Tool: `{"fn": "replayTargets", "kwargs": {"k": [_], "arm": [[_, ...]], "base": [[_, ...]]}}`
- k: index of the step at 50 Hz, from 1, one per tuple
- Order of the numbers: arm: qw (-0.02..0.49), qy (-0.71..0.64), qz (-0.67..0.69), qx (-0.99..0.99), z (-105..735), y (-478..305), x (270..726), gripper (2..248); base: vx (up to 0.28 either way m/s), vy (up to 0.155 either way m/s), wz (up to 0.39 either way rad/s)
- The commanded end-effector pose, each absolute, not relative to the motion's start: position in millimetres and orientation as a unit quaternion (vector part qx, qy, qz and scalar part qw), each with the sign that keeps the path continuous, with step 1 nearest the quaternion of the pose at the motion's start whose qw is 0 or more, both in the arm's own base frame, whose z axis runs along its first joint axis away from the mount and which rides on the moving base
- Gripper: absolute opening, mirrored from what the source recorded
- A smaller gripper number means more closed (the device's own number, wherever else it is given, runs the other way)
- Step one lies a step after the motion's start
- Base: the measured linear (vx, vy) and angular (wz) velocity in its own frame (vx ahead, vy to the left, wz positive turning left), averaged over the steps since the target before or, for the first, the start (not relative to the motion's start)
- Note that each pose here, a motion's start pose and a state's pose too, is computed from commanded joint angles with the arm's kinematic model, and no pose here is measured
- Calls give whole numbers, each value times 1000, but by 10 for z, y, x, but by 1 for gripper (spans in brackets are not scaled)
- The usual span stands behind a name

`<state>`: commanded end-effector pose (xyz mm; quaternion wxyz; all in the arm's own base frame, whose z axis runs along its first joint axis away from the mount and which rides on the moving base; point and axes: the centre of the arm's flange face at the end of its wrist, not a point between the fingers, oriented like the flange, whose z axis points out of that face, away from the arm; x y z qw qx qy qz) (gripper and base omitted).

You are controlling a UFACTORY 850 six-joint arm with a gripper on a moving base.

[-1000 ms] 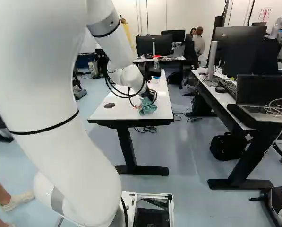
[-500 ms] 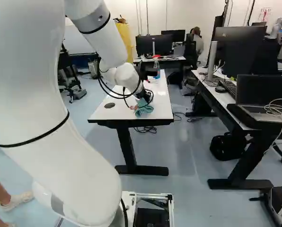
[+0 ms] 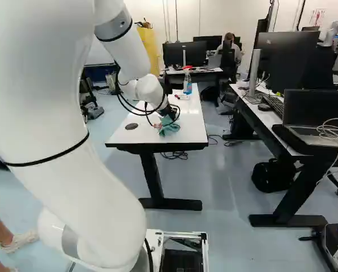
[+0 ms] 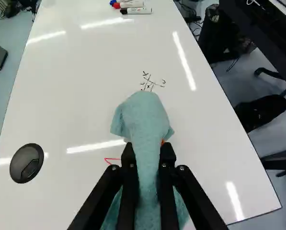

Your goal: Clean the table with the green towel

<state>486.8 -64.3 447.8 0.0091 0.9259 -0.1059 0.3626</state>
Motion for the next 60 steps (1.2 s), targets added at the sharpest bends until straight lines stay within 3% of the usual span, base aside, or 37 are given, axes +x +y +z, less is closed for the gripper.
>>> {"fn": "replayTargets", "kwargs": {"k": [60], "arm": [[9, -104, 383, 918, 4420, -787, 6042, 47]], "base": [[0, 0, 0]]}}
